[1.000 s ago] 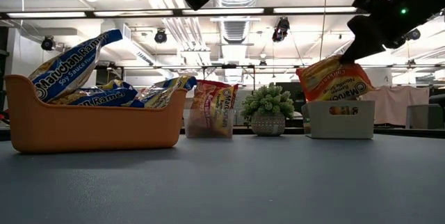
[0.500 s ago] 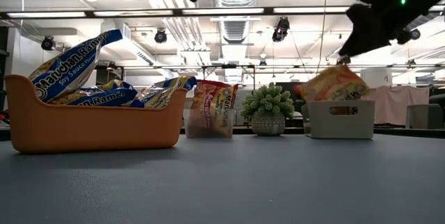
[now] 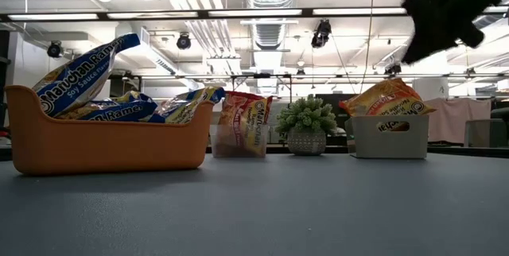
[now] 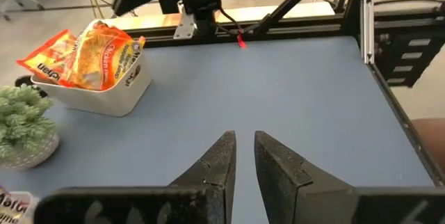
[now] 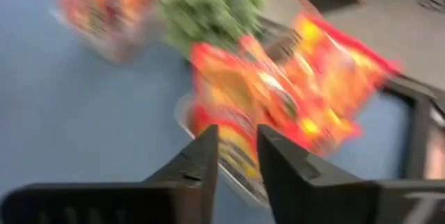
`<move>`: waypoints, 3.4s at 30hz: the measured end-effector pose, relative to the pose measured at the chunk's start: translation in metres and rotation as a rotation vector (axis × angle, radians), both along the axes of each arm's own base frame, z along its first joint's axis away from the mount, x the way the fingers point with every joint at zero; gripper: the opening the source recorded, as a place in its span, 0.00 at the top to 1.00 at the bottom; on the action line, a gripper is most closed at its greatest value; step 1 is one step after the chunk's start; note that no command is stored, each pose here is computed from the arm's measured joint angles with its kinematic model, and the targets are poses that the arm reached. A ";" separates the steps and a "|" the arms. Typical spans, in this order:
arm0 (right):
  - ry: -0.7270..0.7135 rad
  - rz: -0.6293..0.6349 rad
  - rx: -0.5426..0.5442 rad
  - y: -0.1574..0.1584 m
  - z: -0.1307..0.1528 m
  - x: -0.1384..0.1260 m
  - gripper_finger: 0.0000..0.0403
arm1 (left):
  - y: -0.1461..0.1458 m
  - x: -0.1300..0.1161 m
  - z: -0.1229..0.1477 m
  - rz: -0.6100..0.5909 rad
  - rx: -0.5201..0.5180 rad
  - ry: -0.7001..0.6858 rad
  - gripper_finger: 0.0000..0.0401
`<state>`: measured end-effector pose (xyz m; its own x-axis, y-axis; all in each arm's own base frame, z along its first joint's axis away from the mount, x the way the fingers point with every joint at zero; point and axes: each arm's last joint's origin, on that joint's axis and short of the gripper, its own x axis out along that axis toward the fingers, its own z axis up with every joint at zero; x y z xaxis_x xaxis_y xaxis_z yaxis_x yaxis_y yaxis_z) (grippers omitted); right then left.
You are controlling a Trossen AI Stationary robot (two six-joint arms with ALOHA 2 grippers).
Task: Sort Maruchan noodles
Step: Put the orange noodle pack into the gray bin, then return to Home Position
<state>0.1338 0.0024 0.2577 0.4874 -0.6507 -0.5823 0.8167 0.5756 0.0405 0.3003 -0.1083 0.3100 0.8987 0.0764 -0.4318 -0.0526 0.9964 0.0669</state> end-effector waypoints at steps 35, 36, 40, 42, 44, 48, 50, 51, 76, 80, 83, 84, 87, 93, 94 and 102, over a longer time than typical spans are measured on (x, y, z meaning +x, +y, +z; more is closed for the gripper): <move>0.002 -0.139 -0.082 -0.009 -0.010 0.039 0.97 | -0.004 -0.023 0.023 0.095 0.169 -0.095 0.91; 0.001 -0.161 -0.076 -0.015 -0.006 0.040 0.97 | -0.003 -0.025 0.025 0.108 0.186 -0.101 0.91; 0.059 -0.226 -0.025 -0.040 -0.004 0.041 0.98 | 0.000 -0.029 0.030 0.134 0.214 -0.116 0.91; 0.092 -0.258 0.000 -0.051 -0.008 0.039 0.98 | 0.001 -0.031 0.032 0.135 0.213 -0.118 0.91; 0.116 -0.276 0.030 -0.058 -0.013 0.036 0.98 | 0.002 -0.033 0.033 0.136 0.212 -0.115 0.91; 0.154 -0.262 0.081 -0.059 -0.026 0.035 0.98 | 0.002 -0.034 0.030 0.141 0.203 -0.093 0.91; 0.162 -0.274 0.091 -0.058 -0.032 0.034 0.98 | 0.002 -0.034 0.029 0.142 0.203 -0.089 0.91; 0.169 -0.280 0.100 -0.058 -0.036 0.033 0.98 | 0.002 -0.034 0.029 0.141 0.204 -0.087 0.91; 0.116 -0.228 0.143 -0.051 -0.037 0.024 0.98 | 0.000 -0.040 0.008 0.140 0.208 0.017 0.91; 0.088 -0.164 0.112 -0.046 -0.027 0.019 0.98 | 0.005 -0.053 -0.005 0.139 0.195 0.017 0.91; 0.055 -0.073 0.069 -0.038 -0.018 0.015 0.98 | 0.011 -0.068 -0.014 0.142 0.163 -0.026 0.91; 0.034 -0.035 0.052 -0.034 -0.015 0.013 0.98 | 0.014 -0.074 -0.016 0.143 0.148 -0.051 0.91; 0.003 0.112 -0.021 -0.024 -0.010 0.010 0.98 | 0.025 -0.095 -0.026 0.148 0.107 -0.121 0.91; -0.103 0.451 -0.162 -0.004 -0.014 0.000 0.98 | 0.046 -0.136 -0.050 0.166 0.022 -0.267 0.91; -0.131 0.503 -0.177 -0.003 -0.018 -0.002 0.98 | 0.049 -0.142 -0.054 0.169 0.008 -0.296 0.91; -0.436 0.687 -0.270 0.000 -0.045 -0.032 0.98 | 0.070 -0.181 -0.081 0.184 -0.076 -0.489 0.91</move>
<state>0.1013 0.0024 0.2129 0.9685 -0.2188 -0.1192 0.2270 0.9720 0.0602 0.1192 -0.0387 0.2291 0.9713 0.2366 0.0241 -0.2340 0.9688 -0.0815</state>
